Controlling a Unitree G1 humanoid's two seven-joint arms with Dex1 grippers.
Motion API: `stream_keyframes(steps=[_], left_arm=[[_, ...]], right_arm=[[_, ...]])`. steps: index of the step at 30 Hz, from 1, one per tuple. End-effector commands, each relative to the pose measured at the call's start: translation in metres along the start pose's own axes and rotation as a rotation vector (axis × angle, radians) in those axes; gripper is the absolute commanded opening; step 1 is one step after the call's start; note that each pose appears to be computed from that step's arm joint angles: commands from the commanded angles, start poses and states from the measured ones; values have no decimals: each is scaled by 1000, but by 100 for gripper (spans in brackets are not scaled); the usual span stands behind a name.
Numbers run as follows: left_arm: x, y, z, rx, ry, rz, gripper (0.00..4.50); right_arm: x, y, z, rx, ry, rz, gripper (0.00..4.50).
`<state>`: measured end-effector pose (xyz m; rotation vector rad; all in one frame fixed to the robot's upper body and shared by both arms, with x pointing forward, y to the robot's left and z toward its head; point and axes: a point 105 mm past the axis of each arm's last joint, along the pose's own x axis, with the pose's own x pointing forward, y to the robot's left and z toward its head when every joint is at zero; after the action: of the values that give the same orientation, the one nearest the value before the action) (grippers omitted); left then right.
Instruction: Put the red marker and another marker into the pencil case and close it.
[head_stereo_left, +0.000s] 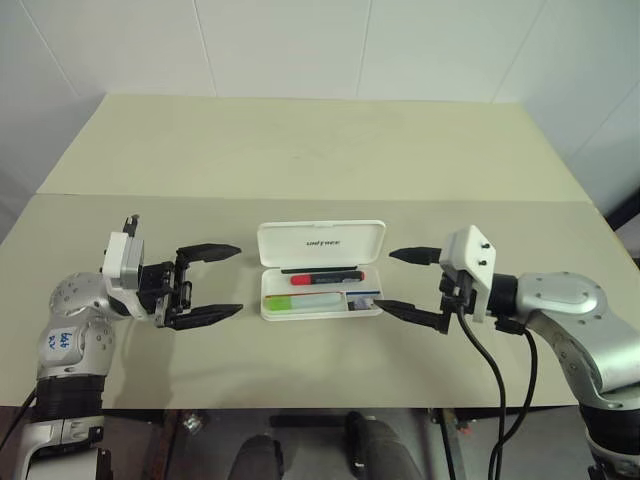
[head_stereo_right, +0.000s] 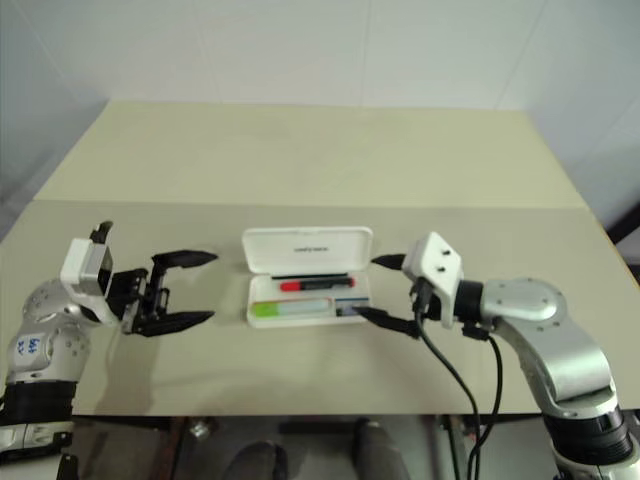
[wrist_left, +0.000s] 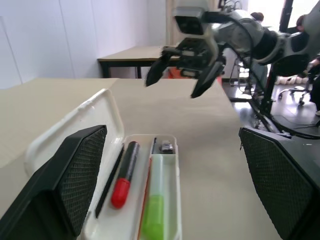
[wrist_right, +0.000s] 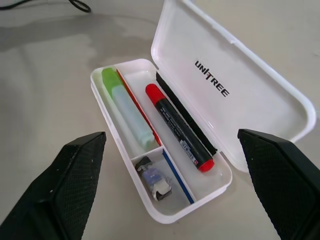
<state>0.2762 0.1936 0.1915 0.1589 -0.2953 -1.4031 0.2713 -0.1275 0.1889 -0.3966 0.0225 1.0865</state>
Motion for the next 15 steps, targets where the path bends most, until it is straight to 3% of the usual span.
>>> stream_keyframes(steps=[1,10,13,15], left_arm=[[-5,14,9,61,27,34,450],[-4,63,14,106,44,166,450],[0,76,17,113,48,194,393],[1,84,21,126,47,206,328]], right_arm=[[-9,-3,14,-72,-47,-37,447],[-11,-12,10,-85,-44,-120,447],[-14,-11,14,-83,-74,-132,450],[-17,-11,16,-79,-93,-136,450]])
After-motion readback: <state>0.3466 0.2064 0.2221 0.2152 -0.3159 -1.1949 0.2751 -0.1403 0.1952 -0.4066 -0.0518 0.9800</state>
